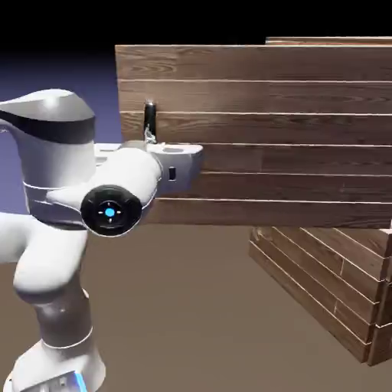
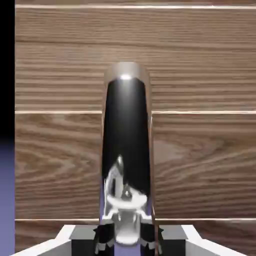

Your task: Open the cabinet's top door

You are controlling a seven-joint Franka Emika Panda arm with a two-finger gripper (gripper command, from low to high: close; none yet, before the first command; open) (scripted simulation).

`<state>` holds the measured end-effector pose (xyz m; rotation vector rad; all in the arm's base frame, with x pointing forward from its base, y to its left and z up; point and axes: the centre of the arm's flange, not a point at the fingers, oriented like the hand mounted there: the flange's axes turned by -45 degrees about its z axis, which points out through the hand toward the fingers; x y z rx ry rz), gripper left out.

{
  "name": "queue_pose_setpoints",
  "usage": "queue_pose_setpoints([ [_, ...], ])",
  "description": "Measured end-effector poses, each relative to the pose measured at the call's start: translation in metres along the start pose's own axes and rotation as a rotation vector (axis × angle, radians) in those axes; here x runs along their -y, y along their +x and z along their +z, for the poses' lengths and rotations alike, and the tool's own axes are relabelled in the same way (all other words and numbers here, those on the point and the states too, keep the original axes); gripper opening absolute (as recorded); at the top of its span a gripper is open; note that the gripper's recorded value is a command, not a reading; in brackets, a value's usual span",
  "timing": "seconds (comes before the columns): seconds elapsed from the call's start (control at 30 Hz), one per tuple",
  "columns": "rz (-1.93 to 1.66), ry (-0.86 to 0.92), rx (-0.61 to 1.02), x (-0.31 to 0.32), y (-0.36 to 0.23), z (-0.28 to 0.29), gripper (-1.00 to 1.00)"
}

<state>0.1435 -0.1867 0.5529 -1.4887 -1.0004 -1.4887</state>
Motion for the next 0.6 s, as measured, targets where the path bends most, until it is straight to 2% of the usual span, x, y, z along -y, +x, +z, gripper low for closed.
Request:
queue_pose_setpoints([
  [0.6,0.000,0.343,0.000,-0.078,0.000,-0.155,-1.00],
])
